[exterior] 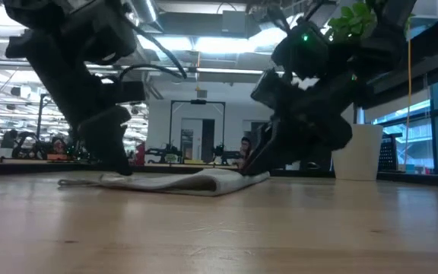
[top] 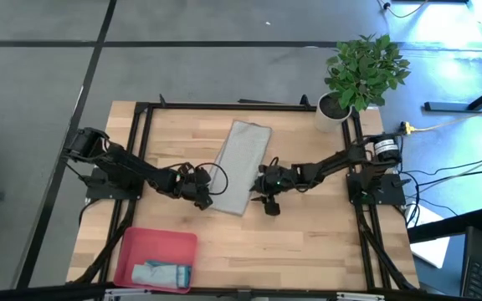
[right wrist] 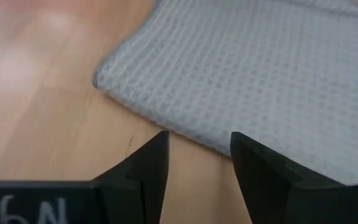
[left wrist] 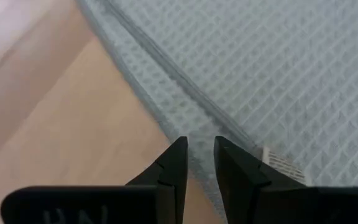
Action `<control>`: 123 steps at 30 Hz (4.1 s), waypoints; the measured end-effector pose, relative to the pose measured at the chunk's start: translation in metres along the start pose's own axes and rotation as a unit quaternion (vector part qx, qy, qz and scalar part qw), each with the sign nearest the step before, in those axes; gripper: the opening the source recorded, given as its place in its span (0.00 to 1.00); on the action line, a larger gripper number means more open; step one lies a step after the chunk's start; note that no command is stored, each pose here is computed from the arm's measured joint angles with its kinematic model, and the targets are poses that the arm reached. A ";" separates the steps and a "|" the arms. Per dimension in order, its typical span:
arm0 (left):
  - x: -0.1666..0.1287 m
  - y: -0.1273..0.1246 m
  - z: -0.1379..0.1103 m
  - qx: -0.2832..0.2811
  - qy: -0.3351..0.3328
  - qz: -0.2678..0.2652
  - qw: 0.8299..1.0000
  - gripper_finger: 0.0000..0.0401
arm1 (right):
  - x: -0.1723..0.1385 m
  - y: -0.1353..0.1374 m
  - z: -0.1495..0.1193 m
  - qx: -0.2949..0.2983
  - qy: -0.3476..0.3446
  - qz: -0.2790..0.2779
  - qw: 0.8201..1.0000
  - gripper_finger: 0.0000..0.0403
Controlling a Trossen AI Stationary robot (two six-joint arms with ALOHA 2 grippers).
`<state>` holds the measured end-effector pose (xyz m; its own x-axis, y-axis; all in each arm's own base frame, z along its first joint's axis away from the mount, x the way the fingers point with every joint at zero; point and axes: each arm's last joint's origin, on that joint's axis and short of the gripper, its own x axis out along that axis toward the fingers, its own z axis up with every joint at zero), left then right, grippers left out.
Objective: Roll microfiber towels into tight, uniform cylinder then place into a basket
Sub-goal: Fold the gray towel
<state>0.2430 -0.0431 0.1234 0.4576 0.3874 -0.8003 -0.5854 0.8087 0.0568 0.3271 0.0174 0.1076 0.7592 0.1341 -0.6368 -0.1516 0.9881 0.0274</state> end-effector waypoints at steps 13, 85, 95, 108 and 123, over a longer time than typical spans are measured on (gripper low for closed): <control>0.011 -0.019 -0.011 0.011 0.008 -0.046 0.999 0.18 | 0.013 -0.013 -0.012 0.011 0.006 -0.037 0.999 0.43; -0.036 -0.047 -0.023 0.068 -0.071 -0.125 0.987 0.18 | 0.008 0.034 0.007 -0.262 0.002 -0.065 0.963 0.02; -0.044 -0.055 -0.022 0.070 -0.081 -0.131 0.986 0.18 | 0.000 -0.011 0.047 -0.223 0.006 -0.139 0.965 0.01; -0.050 -0.060 -0.024 0.073 -0.094 -0.131 0.984 0.18 | -0.022 -0.105 0.062 -0.189 0.029 -0.251 0.949 0.01; -0.050 -0.060 -0.024 0.071 -0.094 -0.130 0.984 0.18 | -0.052 -0.176 0.049 -0.171 0.023 -0.317 0.933 0.01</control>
<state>0.2391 -0.1218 0.1457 0.7036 0.2227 -0.6748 -0.3384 0.9400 -0.0426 0.3448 -0.1595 0.1738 0.7378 -0.4800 -0.4747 0.1197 0.7850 -0.6078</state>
